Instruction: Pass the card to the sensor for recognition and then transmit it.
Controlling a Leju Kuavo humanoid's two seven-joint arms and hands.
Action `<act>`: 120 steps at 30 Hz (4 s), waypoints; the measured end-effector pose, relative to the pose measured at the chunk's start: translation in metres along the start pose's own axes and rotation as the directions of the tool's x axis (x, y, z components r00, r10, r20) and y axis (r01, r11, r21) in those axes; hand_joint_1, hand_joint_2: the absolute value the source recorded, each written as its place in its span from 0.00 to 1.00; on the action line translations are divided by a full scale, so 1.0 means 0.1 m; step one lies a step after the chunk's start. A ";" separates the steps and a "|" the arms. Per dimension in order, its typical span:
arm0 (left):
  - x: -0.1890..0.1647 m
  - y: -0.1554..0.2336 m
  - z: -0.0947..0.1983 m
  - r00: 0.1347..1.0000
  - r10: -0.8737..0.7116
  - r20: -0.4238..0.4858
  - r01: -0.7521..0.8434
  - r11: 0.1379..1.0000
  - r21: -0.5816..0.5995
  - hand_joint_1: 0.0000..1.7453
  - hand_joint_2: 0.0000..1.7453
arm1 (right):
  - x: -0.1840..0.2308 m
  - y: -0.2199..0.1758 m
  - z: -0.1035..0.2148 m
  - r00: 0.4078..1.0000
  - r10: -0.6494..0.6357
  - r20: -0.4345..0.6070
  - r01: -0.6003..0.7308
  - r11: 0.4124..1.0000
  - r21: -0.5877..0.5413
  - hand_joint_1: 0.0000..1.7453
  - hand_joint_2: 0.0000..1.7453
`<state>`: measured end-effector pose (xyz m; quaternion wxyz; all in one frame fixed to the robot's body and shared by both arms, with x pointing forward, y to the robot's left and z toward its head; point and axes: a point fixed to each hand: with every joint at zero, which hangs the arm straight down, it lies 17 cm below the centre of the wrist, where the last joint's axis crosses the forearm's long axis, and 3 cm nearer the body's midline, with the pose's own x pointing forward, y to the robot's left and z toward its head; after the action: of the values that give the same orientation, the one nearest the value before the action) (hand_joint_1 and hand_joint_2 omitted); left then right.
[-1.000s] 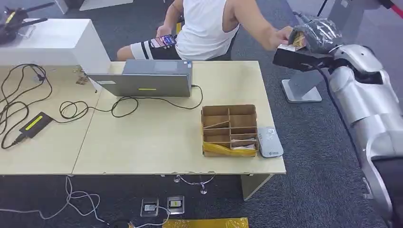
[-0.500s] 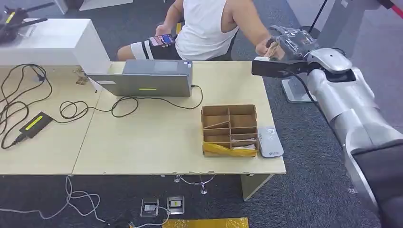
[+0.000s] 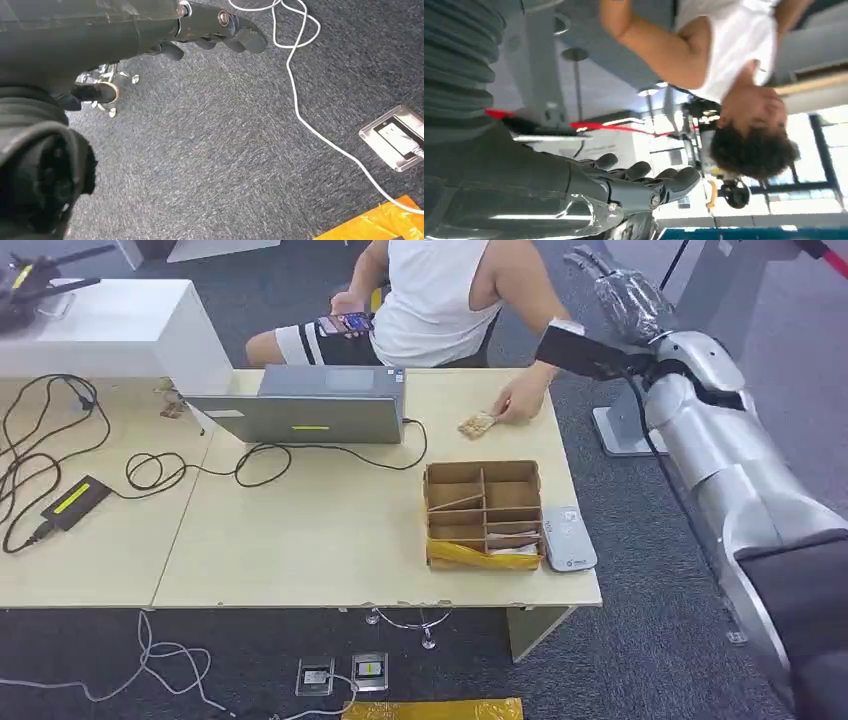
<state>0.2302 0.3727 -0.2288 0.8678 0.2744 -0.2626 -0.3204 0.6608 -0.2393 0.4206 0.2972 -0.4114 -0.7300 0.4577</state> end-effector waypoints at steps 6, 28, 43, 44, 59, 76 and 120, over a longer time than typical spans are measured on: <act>-0.02 -0.03 0.02 1.000 0.003 0.001 -0.003 1.000 -0.001 0.00 0.00 | 0.18 0.10 0.08 0.904 -0.428 -0.016 0.428 0.904 -0.011 0.00 1.00; -0.10 -0.02 0.02 1.000 -0.006 -0.010 0.006 1.000 -0.002 0.00 0.00 | 0.71 0.49 1.28 0.739 -0.673 -0.030 0.673 0.739 0.008 0.00 1.00; -0.13 -0.04 0.03 0.999 0.001 -0.032 -0.001 1.000 -0.008 0.00 0.00 | 0.75 1.23 1.66 0.907 -0.405 -0.116 0.419 0.893 0.166 0.00 1.00; -0.14 -0.04 0.03 0.999 0.000 -0.035 0.000 1.000 -0.008 0.00 0.00 | 0.73 1.28 1.69 0.915 -0.384 -0.122 0.401 0.900 0.173 0.00 1.00; -0.09 -0.06 0.03 1.000 -0.010 -0.028 0.010 1.000 -0.015 0.00 0.00 | 0.64 1.76 1.92 0.958 -0.244 -0.153 0.279 0.915 0.290 0.00 1.00; 0.03 -0.01 -0.02 1.000 -0.024 -0.011 0.024 0.999 -0.027 0.00 0.00 | 0.54 2.11 2.24 0.965 -0.187 -0.186 0.247 0.887 0.389 0.00 1.00; 0.15 0.04 -0.06 0.999 -0.038 0.012 0.038 0.999 -0.025 0.00 0.00 | 0.88 2.16 2.27 0.999 -0.031 -0.025 0.036 0.967 0.254 0.00 1.00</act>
<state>0.2454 0.3662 -0.2261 0.8635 0.2665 -0.2580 -0.3418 0.5054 -0.2061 0.1366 0.3627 -0.3623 -0.6690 0.5381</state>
